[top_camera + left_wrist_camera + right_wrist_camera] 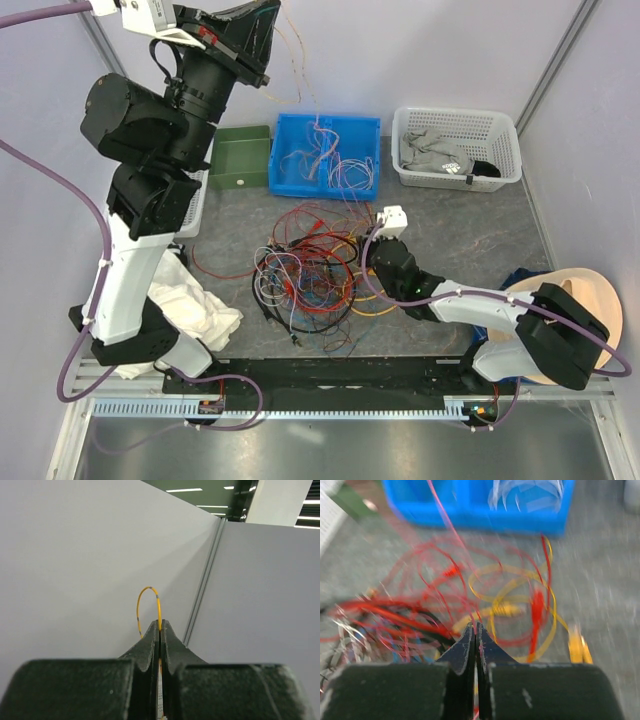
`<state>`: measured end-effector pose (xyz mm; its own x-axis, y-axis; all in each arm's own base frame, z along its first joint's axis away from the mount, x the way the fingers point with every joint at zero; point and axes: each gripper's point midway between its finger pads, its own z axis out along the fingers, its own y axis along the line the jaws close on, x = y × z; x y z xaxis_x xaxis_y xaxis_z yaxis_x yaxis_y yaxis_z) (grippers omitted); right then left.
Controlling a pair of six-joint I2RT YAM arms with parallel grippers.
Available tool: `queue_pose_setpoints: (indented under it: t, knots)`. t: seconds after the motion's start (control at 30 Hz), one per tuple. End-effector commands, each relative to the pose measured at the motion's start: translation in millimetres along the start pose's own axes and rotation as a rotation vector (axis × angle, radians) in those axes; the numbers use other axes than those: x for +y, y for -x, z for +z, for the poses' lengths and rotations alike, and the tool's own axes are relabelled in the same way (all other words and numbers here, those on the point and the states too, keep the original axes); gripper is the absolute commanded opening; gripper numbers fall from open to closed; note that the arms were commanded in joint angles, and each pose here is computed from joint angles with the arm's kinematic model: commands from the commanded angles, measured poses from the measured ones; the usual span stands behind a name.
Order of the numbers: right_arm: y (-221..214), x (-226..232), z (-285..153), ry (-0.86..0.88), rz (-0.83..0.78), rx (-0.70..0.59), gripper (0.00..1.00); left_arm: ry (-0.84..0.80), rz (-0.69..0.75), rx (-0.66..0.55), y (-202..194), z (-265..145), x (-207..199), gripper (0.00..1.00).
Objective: Untangle the cables
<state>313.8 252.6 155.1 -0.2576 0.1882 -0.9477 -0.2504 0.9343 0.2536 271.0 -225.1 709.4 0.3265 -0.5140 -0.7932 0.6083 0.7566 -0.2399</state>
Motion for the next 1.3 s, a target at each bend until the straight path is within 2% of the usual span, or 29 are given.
queue_pose_setpoints:
  t: [0.0,0.33,0.77,0.97,1.0,1.03,1.07,1.17,1.23,1.27]
  knots:
    - [-38.7,-16.1,-14.8,-0.032,0.114,0.096,0.00,0.017,0.041,-0.087,18.7,7.3,2.6,0.02]
    - [-90.3,-55.1,-51.2,-0.110,0.146,0.228,0.00,0.008,0.056,-0.190,43.6,12.5,-0.8,0.02]
    - [-119.9,-90.0,-85.7,-0.173,0.168,0.283,0.00,0.025,0.075,-0.204,42.8,16.0,2.2,0.02]
    - [-113.6,-80.9,-88.1,-0.117,0.209,0.262,0.00,0.021,0.075,-0.196,39.2,16.2,1.5,0.02]
    - [-109.1,-77.2,-86.9,-0.100,0.219,0.248,0.06,0.024,0.079,-0.186,34.7,17.5,2.6,0.02]
    - [-105.6,-71.3,-86.1,-0.074,0.213,0.250,0.18,0.028,0.080,-0.180,32.7,17.6,3.3,0.02]
    - [-102.2,-68.8,-85.3,-0.069,0.214,0.248,0.41,0.031,0.086,-0.157,22.0,20.0,4.4,0.02]
    - [-85.3,-61.8,-82.2,-0.076,0.211,0.243,0.63,0.046,0.104,-0.094,-5.5,24.3,8.9,0.02]
    - [-65.3,-56.0,-81.1,-0.078,0.209,0.221,0.69,0.075,0.116,-0.050,-24.4,26.1,15.5,0.02]
    - [-56.0,-56.7,-80.8,-0.087,0.199,0.202,0.76,0.088,0.156,-0.011,-41.7,27.6,20.4,0.02]
